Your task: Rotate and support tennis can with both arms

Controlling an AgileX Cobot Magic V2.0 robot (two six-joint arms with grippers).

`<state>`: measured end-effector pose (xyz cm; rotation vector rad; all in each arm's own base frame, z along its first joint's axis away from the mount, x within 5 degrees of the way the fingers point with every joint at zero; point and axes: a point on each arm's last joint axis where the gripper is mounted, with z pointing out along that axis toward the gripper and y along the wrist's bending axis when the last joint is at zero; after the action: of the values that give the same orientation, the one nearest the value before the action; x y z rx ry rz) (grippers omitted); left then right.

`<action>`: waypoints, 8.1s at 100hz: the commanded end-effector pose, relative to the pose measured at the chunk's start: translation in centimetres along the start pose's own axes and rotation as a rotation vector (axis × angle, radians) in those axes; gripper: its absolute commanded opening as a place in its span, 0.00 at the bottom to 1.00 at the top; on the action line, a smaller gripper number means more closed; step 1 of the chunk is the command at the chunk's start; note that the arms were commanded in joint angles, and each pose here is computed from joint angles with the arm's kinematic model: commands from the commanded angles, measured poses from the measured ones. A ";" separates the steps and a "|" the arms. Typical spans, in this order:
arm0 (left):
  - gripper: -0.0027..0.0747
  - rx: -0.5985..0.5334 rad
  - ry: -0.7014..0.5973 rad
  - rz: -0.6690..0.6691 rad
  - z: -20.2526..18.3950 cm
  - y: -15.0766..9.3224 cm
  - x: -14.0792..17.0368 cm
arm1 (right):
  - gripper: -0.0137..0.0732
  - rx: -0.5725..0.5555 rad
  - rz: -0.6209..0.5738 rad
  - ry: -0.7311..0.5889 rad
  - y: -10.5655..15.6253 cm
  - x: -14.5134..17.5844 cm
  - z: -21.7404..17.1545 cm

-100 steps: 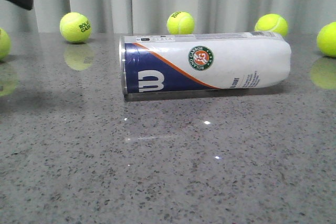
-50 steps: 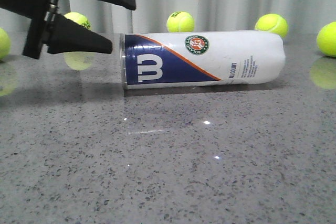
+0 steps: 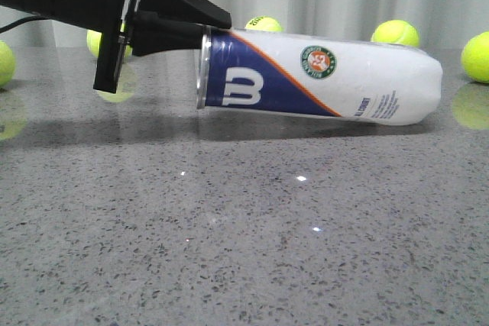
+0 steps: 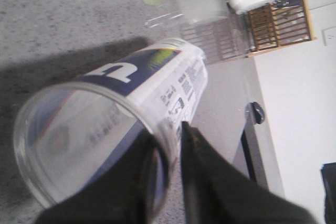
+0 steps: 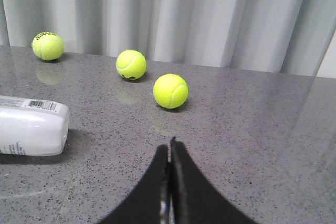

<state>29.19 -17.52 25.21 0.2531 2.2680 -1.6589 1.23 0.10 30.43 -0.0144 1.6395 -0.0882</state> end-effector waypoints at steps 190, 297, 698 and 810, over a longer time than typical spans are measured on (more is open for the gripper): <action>0.01 -0.681 0.273 0.797 -8.2 -17.7 -0.1 | 0.08 0.016 -0.008 -0.085 -0.1 -1.4 -0.1; 0.50 -0.616 0.105 0.826 -5.9 -18.1 -3.4 | 0.08 0.016 -0.008 -0.085 -0.1 -1.4 -0.1; 0.01 -1.068 -0.925 0.758 -18.2 3.6 23.6 | 0.08 0.018 -0.008 -0.085 -0.1 -1.4 -0.1; 0.01 -1.068 -0.925 0.758 -18.2 3.6 23.6 | 0.08 0.062 -0.011 -0.319 -0.3 0.2 1.8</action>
<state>5.54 -0.13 19.27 0.0371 1.7031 0.0005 2.81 -0.32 29.06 -0.0216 1.4855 -0.1602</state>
